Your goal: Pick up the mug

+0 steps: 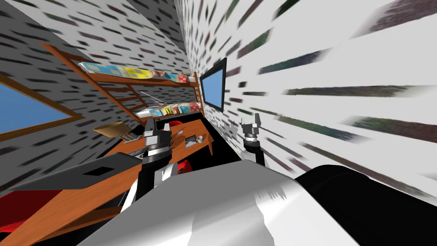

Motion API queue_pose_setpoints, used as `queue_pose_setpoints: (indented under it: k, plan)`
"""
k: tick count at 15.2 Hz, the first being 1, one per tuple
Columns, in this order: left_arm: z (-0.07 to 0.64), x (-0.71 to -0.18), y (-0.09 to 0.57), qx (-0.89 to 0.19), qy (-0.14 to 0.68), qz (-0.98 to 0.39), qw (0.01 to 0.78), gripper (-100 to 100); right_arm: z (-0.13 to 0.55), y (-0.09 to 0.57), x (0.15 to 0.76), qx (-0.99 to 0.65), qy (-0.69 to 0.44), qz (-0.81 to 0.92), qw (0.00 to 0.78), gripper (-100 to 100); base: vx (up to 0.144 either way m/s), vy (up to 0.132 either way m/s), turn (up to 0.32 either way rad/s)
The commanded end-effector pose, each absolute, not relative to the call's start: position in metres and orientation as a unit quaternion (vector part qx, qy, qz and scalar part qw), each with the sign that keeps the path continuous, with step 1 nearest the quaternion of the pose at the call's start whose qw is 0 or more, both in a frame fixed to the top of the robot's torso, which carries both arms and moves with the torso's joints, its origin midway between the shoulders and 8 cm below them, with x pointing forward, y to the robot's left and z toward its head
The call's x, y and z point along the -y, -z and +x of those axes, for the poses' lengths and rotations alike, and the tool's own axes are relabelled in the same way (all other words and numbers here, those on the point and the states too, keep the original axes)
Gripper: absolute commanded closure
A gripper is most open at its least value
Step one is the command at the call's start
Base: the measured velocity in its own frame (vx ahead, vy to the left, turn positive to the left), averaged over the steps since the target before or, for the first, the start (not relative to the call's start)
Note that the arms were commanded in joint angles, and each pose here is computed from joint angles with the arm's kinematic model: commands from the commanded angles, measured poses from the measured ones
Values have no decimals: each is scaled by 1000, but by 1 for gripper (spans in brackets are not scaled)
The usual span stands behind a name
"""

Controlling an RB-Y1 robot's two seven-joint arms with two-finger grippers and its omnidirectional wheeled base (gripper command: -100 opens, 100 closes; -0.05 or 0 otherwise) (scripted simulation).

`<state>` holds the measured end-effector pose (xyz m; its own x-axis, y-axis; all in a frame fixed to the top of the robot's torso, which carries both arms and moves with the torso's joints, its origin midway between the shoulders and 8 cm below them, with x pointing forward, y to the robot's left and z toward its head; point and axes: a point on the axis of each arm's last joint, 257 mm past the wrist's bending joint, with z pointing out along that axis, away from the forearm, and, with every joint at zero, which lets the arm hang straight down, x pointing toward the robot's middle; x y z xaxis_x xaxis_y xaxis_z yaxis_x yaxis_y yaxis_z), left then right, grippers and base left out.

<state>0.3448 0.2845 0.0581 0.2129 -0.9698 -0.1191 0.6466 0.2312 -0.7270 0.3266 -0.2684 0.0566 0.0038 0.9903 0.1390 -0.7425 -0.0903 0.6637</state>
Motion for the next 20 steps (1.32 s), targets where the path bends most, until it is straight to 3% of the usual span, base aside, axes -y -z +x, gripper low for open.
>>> queue_pose_setpoints:
  k: [1, 20]
  plan:
    - [349, -283, -53, -306, 554, -274, 724, -100, 327, -57, 268, -207, -675, 300, 642, 0, 2, -6, -9]
    - [434, -342, 75, -441, 491, -417, 626, -100, 327, -57, 268, -207, -675, 300, 642, 0, 26, -43, -28]
